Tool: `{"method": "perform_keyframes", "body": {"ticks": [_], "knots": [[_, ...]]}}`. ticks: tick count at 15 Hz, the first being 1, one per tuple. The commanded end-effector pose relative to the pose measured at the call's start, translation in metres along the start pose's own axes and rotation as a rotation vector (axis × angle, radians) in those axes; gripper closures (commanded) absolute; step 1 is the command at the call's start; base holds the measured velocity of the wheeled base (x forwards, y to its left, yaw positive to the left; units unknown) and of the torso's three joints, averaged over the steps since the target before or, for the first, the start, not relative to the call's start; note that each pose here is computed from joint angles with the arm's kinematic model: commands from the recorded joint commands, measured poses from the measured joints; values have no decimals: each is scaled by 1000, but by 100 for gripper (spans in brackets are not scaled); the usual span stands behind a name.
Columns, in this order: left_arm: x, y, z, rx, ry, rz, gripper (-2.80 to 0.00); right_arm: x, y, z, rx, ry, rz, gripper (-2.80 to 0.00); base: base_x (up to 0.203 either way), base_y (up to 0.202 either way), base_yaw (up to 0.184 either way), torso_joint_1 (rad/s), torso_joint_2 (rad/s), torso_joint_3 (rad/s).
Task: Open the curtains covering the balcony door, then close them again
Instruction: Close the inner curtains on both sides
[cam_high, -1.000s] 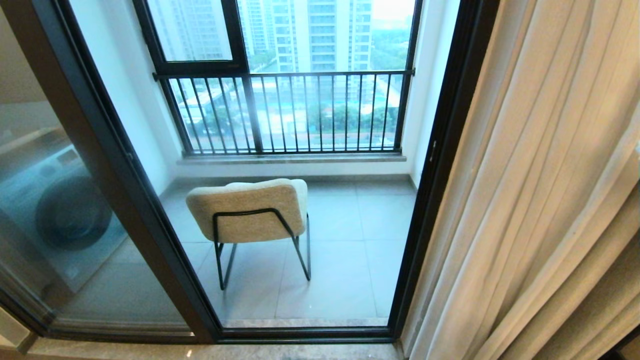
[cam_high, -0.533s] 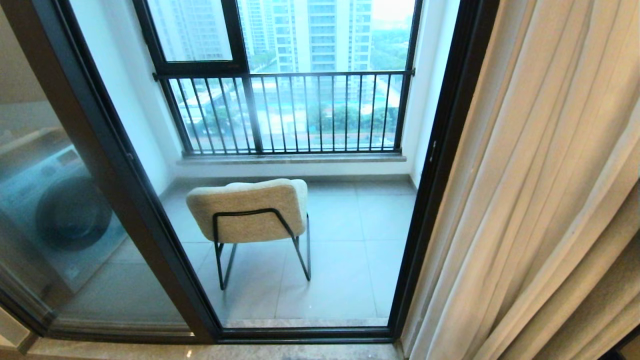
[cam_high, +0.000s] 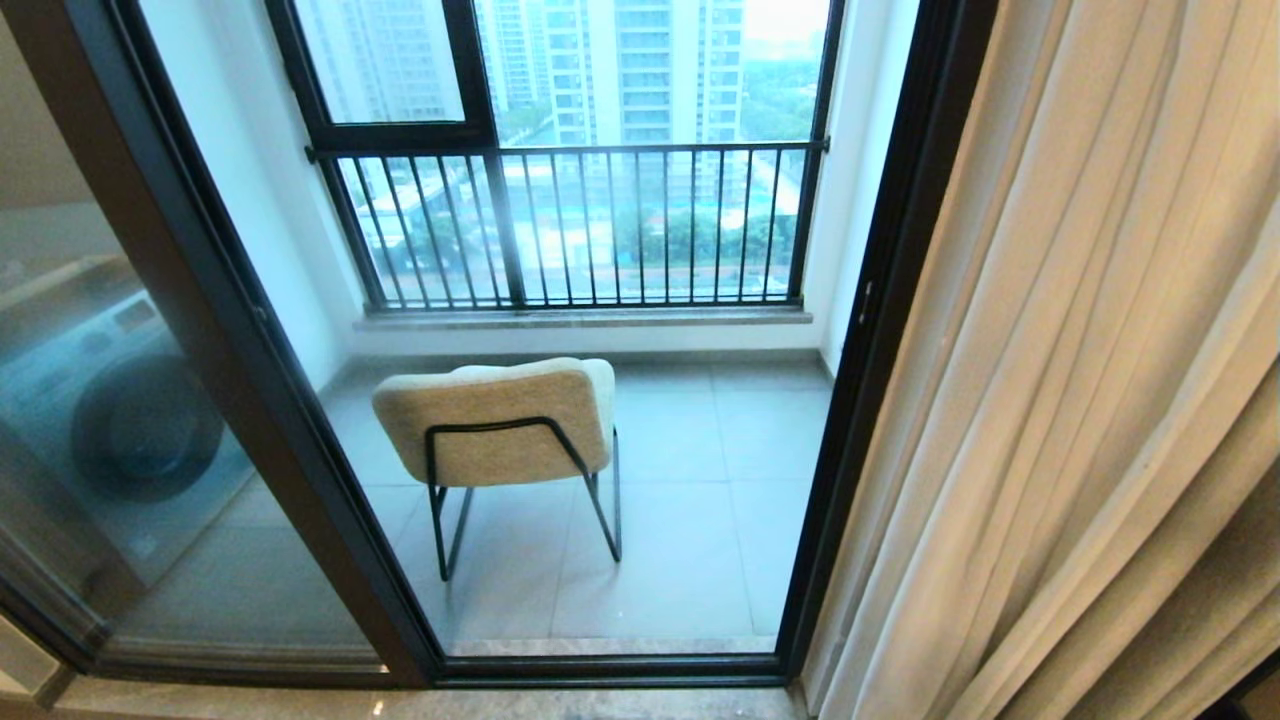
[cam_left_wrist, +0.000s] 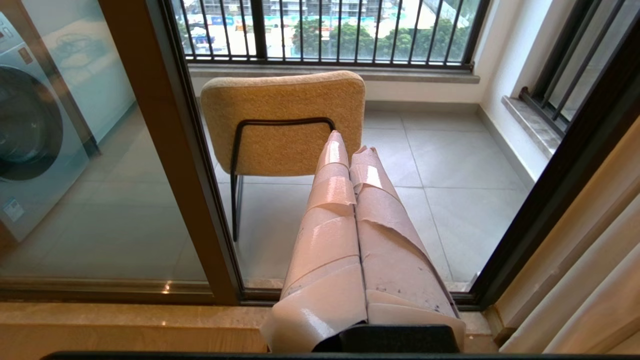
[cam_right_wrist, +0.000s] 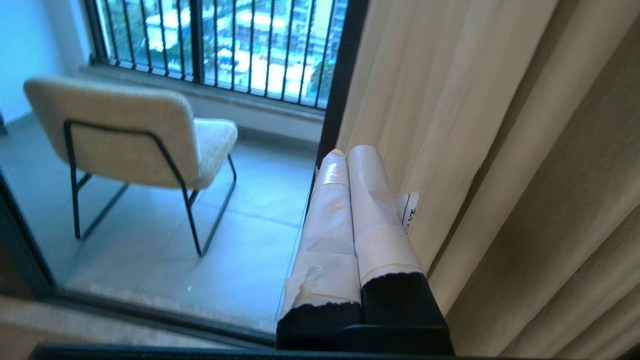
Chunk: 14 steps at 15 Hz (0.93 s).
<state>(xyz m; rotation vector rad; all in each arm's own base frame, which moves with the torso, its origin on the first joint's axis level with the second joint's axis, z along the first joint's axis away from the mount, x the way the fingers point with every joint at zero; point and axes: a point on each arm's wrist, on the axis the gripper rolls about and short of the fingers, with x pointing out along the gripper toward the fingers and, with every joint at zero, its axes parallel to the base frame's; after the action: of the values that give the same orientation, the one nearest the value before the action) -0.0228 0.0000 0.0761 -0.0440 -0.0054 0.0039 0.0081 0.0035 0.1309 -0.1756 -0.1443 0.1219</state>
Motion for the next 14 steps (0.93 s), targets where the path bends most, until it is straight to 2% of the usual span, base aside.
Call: {"method": "perform_keyframes", "body": {"ticks": [1, 3, 5, 9, 14], "knots": [[0, 0, 0, 0, -1, 1, 0, -15, 4, -11, -9, -35, 12, 0, 0, 0, 0, 0, 0, 0], [0, 0, 0, 0, -1, 2, 0, -24, 8, -25, -2, 26, 18, 0, 0, 0, 0, 0, 0, 0], [0, 0, 0, 0, -1, 1, 0, -34, 10, -34, 2, 31, 11, 0, 0, 0, 0, 0, 0, 0], [0, 0, 0, 0, 0, 2, 0, -38, 11, -50, 28, 152, -75, 0, 0, 0, 0, 0, 0, 0], [0, 0, 0, 0, -1, 2, 0, -38, 11, -50, 50, 150, -73, 0, 0, 0, 0, 0, 0, 0]]}}
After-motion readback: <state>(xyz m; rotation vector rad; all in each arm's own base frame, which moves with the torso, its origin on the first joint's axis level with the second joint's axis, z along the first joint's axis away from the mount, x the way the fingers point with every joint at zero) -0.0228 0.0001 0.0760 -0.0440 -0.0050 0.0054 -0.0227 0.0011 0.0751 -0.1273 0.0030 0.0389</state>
